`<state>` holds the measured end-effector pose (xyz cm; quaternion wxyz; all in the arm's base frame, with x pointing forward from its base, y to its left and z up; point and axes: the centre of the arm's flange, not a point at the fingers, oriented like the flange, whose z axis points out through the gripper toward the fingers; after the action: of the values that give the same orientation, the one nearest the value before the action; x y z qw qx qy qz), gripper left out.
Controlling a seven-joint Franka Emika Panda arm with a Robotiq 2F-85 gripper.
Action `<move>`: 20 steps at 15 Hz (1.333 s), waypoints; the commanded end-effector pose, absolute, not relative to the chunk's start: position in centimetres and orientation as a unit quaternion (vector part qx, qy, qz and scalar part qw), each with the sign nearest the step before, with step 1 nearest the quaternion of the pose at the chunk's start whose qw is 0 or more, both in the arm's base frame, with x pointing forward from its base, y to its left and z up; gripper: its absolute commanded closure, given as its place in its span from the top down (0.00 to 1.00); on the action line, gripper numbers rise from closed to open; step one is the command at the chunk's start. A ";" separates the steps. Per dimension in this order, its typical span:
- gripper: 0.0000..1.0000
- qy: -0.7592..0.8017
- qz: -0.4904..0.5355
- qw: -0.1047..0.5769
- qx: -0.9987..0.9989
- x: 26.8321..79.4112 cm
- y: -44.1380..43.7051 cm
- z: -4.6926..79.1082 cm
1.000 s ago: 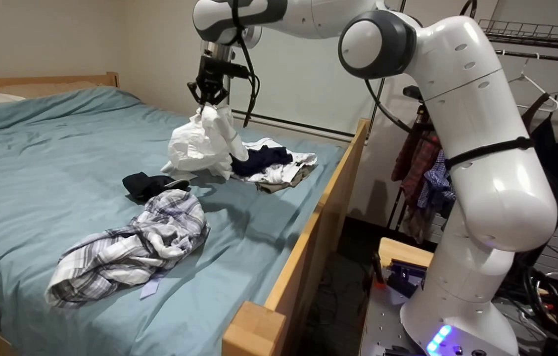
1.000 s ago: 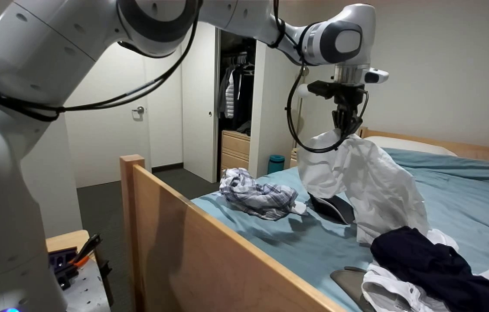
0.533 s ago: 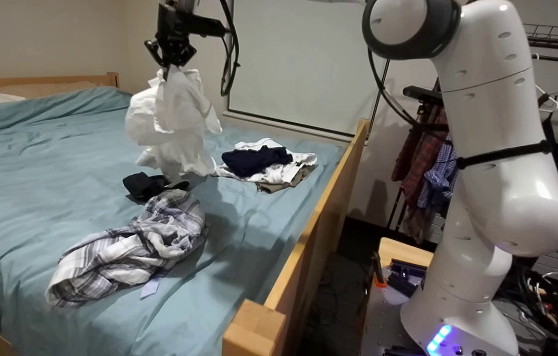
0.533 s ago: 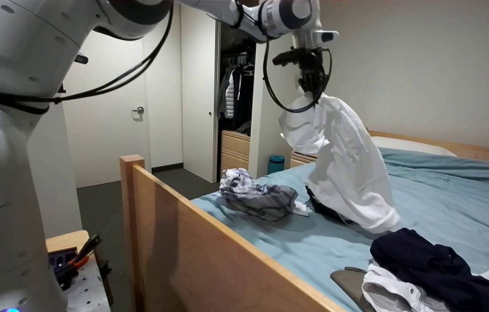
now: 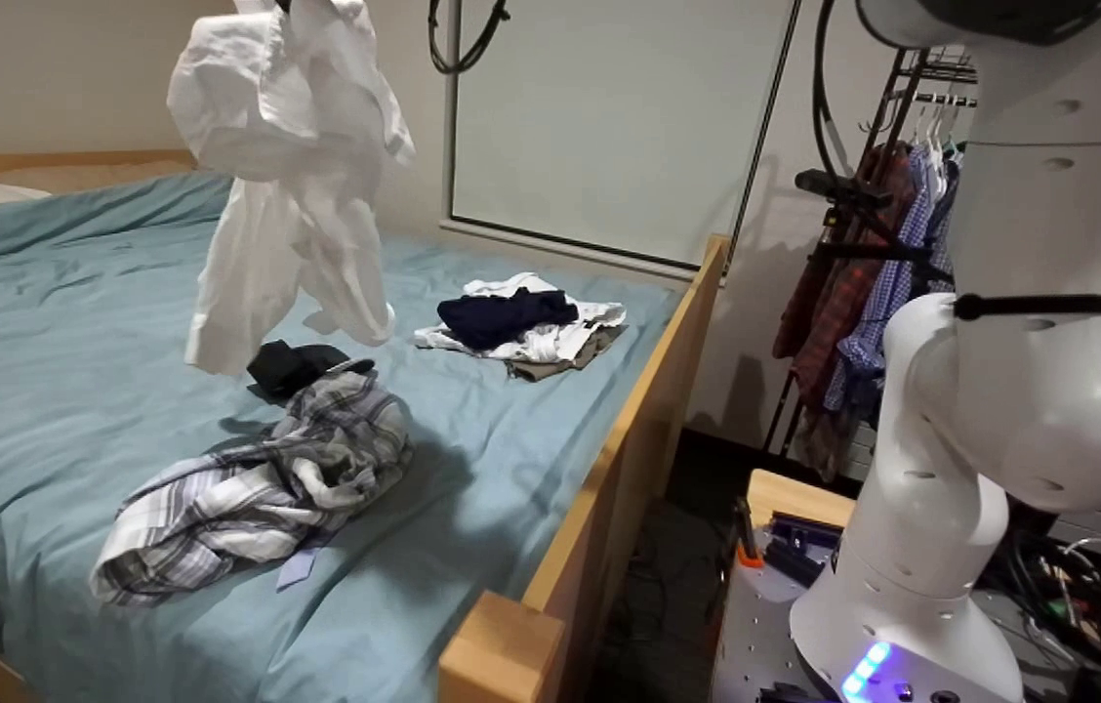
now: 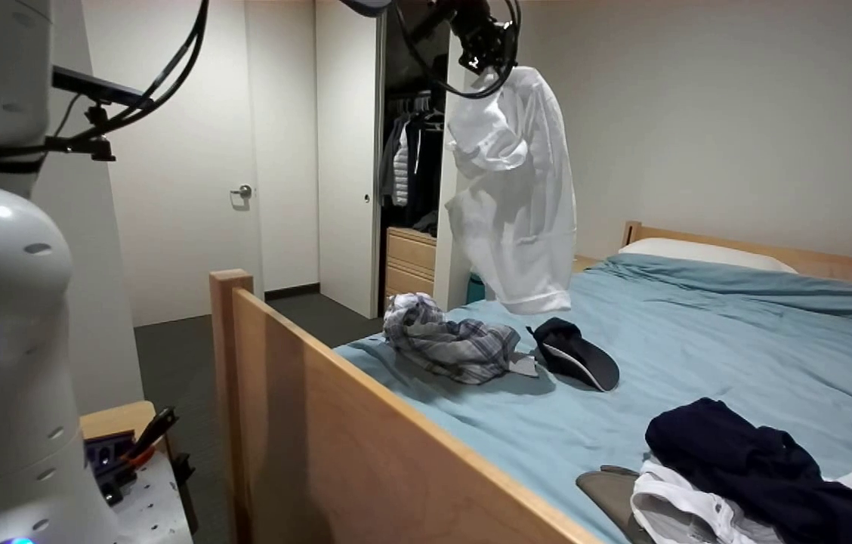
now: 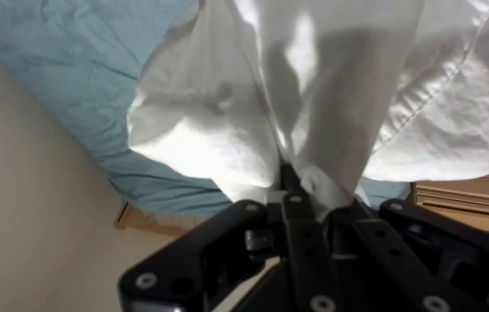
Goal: Move the white cloth to the left
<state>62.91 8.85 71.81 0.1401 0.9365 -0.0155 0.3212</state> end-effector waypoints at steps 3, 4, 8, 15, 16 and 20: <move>0.07 0.063 0.415 0.172 0.891 60.4 11.7 74.6; 0.07 0.079 0.413 0.169 0.892 61.0 12.4 74.1; 0.07 0.087 0.387 0.168 0.902 61.8 13.2 71.8; 0.07 0.160 0.323 0.134 0.923 63.7 14.4 64.1; 0.07 0.182 0.307 0.121 0.926 64.2 15.3 62.0; 0.07 0.242 0.237 0.078 0.938 64.2 18.0 55.1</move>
<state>64.36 17.64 58.12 0.1008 0.9369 0.2011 0.2676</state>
